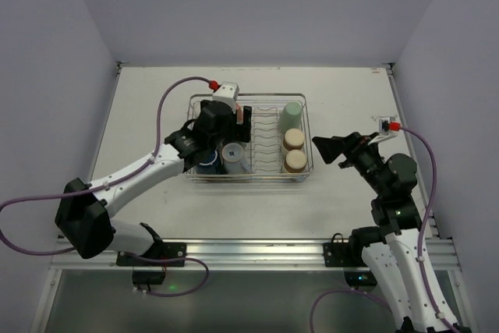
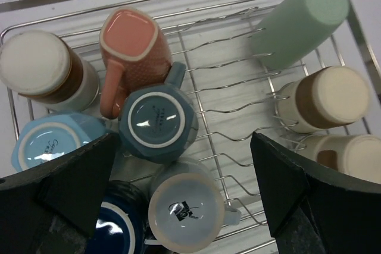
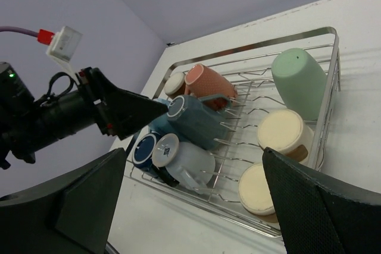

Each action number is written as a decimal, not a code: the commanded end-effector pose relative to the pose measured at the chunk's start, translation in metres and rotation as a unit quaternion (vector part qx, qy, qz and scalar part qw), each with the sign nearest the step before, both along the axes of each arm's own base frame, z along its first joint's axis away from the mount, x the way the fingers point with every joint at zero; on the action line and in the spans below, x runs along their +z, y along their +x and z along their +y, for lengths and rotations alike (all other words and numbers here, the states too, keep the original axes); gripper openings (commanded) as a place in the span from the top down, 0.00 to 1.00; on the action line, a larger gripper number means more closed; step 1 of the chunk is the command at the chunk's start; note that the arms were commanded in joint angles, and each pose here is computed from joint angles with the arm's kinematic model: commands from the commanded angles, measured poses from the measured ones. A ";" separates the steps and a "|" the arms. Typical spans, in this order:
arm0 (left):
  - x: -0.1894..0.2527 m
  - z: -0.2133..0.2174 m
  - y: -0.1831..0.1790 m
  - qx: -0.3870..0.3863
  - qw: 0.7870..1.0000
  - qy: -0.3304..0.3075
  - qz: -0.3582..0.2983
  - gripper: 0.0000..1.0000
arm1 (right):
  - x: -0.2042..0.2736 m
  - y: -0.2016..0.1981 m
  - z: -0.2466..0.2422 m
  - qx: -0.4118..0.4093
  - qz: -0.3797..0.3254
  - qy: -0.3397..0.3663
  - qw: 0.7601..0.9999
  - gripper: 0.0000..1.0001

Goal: Unload the cups from the dish rack

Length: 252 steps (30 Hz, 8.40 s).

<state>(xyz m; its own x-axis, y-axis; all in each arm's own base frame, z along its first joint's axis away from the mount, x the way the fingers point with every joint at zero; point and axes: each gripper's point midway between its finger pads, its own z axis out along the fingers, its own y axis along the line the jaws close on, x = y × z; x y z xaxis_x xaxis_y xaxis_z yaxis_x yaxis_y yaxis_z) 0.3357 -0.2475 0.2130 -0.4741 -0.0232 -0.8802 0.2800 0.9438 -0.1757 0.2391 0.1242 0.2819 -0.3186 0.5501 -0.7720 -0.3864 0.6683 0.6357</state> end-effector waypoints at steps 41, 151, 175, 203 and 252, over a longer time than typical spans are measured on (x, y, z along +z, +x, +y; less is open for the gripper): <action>-0.042 0.002 0.063 0.041 0.997 0.056 -0.018 0.70 | 0.000 -0.003 0.021 0.057 -0.001 0.004 0.998 0.02; -0.009 0.095 -0.084 -0.008 0.999 0.041 0.020 0.00 | -0.127 0.250 -0.075 -0.115 0.341 -0.389 0.848 0.53; -0.032 0.103 0.038 0.132 0.988 0.073 0.033 0.00 | -0.005 0.146 0.009 -0.065 0.095 -0.193 0.974 0.21; -0.049 0.100 0.050 0.139 0.988 0.058 0.037 0.80 | 0.030 0.103 0.060 0.028 0.045 -0.129 0.990 0.18; 0.179 0.021 -0.101 -0.185 0.861 -0.456 -0.128 0.28 | 0.111 -0.043 0.214 0.419 -0.091 0.214 0.878 0.97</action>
<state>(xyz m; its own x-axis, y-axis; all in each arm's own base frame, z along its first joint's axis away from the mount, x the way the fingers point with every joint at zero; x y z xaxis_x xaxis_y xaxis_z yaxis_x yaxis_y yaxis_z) 0.2465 -0.2298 0.3516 -0.4879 -0.6401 -0.5935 0.5497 0.3029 -0.7785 0.2088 0.3428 0.3513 -0.6956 0.3854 -0.6064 -0.6821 -0.0890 0.7258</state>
